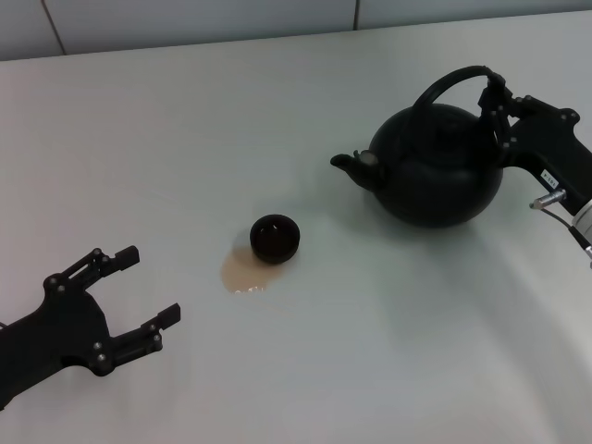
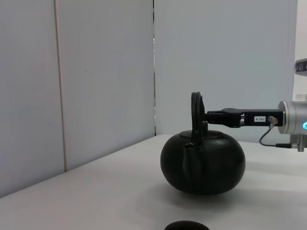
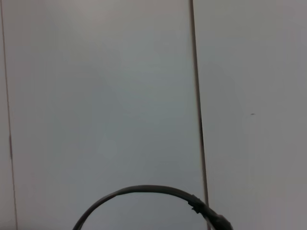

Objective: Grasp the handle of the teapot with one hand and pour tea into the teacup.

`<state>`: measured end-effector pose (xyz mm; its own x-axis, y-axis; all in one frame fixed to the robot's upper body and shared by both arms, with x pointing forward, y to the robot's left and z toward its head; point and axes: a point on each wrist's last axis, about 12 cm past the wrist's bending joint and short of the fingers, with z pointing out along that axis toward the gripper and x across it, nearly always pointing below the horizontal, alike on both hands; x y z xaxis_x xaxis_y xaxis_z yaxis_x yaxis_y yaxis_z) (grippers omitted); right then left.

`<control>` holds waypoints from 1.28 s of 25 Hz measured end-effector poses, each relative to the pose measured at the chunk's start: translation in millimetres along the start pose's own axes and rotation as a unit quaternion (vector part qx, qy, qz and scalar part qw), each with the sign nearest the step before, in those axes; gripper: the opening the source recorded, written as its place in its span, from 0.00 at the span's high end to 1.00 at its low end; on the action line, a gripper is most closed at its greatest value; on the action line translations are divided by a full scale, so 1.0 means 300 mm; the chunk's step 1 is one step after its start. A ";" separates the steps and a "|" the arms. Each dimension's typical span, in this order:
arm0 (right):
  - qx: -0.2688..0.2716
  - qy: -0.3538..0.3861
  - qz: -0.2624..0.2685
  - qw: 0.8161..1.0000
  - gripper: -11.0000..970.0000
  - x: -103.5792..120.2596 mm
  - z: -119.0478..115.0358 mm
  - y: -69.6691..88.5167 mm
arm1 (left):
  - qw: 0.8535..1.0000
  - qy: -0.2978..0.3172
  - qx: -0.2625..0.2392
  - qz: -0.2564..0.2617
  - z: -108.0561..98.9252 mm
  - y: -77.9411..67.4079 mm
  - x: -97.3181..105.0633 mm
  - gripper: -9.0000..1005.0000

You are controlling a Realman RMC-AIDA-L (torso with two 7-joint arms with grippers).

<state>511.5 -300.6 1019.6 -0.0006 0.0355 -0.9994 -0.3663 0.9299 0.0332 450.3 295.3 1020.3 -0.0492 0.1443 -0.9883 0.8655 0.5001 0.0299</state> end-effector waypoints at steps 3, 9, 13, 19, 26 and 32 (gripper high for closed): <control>-0.001 0.002 0.000 1.000 0.81 0.002 0.000 0.001 | 1.000 0.000 0.001 -0.001 0.000 0.000 0.000 0.14; 0.005 0.003 0.002 1.000 0.80 0.007 -0.015 -0.003 | 1.000 0.000 0.001 -0.002 -0.001 0.000 -0.001 0.14; 0.010 0.005 0.003 1.000 0.74 0.014 -0.035 -0.007 | 1.000 -0.001 0.001 -0.002 0.000 0.000 -0.001 0.14; 0.014 -0.008 0.004 1.000 0.46 0.012 -0.073 -0.011 | 1.000 -0.002 0.001 -0.002 0.001 -0.001 -0.001 0.14; 0.034 -0.023 0.011 0.999 0.28 0.026 -0.193 -0.018 | 1.000 -0.002 0.002 -0.001 0.003 -0.001 -0.002 0.14; 0.067 -0.020 0.020 0.997 0.27 0.051 -0.320 -0.020 | 1.000 -0.002 0.004 -0.005 0.008 -0.008 0.002 0.14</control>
<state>424.3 -340.9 1002.8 0.0253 0.0846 -0.9961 -0.2398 0.9678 0.0761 449.5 292.1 1019.2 -0.0550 0.1356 -0.9892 0.8694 0.4937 0.0194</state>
